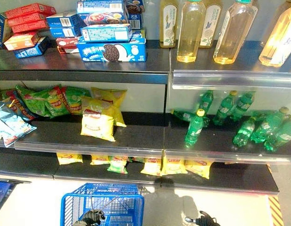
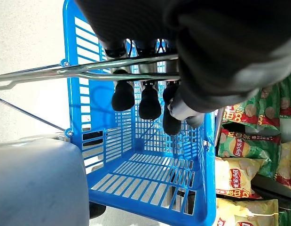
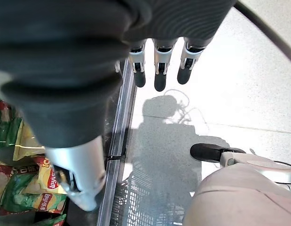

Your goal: Pick up the snacks into the basket

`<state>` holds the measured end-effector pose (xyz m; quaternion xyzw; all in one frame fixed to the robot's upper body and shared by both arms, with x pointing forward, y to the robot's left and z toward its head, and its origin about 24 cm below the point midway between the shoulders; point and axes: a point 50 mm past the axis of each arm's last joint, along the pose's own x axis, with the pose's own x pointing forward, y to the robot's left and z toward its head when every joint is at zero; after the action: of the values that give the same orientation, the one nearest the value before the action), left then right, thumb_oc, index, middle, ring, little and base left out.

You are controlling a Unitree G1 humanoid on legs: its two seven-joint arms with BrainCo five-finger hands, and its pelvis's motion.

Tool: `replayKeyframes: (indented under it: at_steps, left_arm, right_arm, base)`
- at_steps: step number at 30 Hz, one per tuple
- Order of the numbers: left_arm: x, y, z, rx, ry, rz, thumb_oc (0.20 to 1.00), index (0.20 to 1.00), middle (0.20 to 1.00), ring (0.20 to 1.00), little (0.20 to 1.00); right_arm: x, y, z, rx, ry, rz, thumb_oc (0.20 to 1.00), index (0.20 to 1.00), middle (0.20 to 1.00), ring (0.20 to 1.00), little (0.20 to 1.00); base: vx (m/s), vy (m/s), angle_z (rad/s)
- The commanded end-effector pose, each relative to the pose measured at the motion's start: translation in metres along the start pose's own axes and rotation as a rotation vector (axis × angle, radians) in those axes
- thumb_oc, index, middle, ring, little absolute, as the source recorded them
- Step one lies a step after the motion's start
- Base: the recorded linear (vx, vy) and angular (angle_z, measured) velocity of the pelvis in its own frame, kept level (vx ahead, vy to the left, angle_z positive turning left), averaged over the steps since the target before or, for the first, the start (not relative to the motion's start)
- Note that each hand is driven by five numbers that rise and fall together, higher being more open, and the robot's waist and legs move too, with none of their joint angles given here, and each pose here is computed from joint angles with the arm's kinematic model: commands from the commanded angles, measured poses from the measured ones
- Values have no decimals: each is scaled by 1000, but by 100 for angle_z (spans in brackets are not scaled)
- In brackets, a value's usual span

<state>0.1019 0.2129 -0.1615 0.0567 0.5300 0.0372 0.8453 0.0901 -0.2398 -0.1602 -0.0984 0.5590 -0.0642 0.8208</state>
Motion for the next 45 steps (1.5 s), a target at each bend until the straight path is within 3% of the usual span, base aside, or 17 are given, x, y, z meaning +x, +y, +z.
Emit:
replayKeyframes:
  at_steps: [1,9,11,14,20,31,45]
  left_arm:
    - [3,2,12,18,-29,-21,200,200,200,200,200]
    - [2,5,12,-19,-36,-7,200,200,200,200,200]
    - [-1,14,23,-130,-132,37,200,200,200,200,200]
    - [-2,16,17,-164,-123,74,200,200,200,200,200]
    - [-1,19,22,-181,-145,95,200,200,200,200,200]
    - [-2,19,23,-171,-156,91,200,200,200,200,200]
    - [-3,31,24,-142,-153,112,200,200,200,200,200]
  right_arm:
    - [2,-3,15,-56,-43,5,1000,1000,1000,1000,1000]
    - [2,-2,30,-31,-116,7,1000,1000,1000,1000,1000]
    - [-28,-18,112,91,-606,-41,1000,1000,1000,1000,1000]
    - [-57,-39,144,188,-840,-118,1000,1000,1000,1000,1000]
    - [-95,-59,179,257,-1088,-207,1000,1000,1000,1000,1000]
    - [-126,-81,217,288,-1264,-314,1000,1000,1000,1000,1000]
    - [-120,-85,252,245,-1245,-265,1000,1000,1000,1000,1000]
  base:
    - [12,17,-12]
    - [0,2,-6]
    - [-84,-3,-14]
    - [-27,7,-26]
    - [7,-5,-7]
    - [3,-5,0]
    - [-16,-6,5]
